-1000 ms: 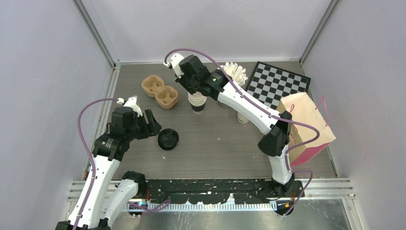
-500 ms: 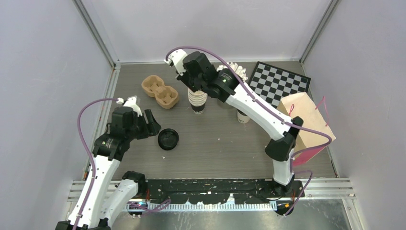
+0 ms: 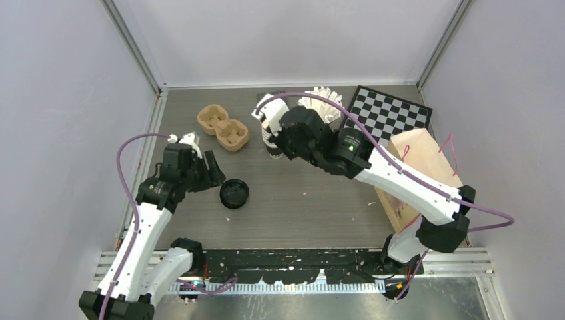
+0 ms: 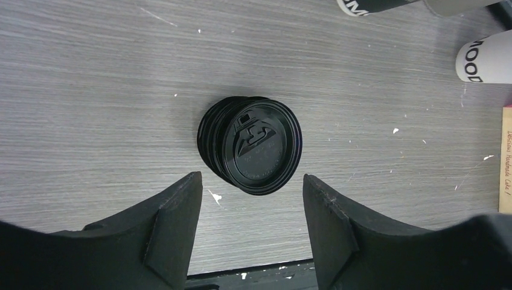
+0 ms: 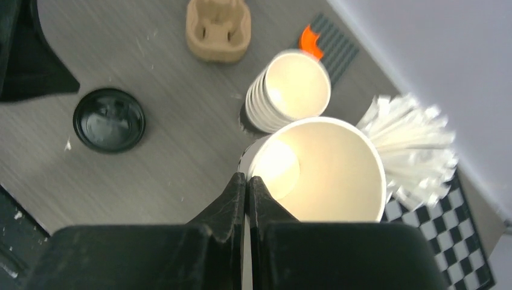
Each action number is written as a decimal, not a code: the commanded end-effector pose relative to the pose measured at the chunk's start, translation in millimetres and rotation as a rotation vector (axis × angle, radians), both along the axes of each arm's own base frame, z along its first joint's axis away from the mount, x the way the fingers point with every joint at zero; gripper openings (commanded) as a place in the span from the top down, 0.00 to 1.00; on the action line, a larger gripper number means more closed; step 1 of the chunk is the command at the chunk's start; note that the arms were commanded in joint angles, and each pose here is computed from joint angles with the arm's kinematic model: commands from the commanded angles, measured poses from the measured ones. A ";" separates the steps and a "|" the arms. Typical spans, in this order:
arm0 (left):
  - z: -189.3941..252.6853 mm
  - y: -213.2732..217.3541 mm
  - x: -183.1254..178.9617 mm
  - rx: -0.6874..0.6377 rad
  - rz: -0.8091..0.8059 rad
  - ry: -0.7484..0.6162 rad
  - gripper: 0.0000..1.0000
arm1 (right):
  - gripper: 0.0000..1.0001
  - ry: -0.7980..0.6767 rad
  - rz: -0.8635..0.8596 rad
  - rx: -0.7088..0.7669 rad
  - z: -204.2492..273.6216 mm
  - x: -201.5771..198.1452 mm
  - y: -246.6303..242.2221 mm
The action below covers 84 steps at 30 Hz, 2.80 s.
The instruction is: Pack the takeout coffee
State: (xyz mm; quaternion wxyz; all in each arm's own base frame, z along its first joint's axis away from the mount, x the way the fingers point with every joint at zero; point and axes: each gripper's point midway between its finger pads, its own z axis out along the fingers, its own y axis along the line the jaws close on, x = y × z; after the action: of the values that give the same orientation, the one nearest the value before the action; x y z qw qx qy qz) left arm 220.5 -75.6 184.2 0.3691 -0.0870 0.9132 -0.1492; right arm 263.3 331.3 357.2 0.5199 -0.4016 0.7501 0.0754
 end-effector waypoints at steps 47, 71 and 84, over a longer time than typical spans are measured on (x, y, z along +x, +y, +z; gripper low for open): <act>-62.0 -21.6 8.5 -0.112 0.059 0.234 1.00 | 0.72 0.247 -0.068 0.017 -218.8 -81.0 -2.2; 67.3 -105.8 -45.6 -0.727 -0.294 0.061 1.00 | 0.13 -0.540 0.465 0.535 -17.2 -117.6 -22.6; 126.9 -129.6 -63.9 -1.142 -0.430 0.082 1.00 | 0.04 -0.902 0.723 0.399 9.4 -151.7 -21.0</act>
State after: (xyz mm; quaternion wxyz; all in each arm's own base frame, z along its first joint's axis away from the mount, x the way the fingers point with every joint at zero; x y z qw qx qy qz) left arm 170.3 -199.4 260.7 0.1927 -0.1314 0.7571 -0.6103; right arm 122.2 307.5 317.9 0.7490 -0.5321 0.3275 0.2205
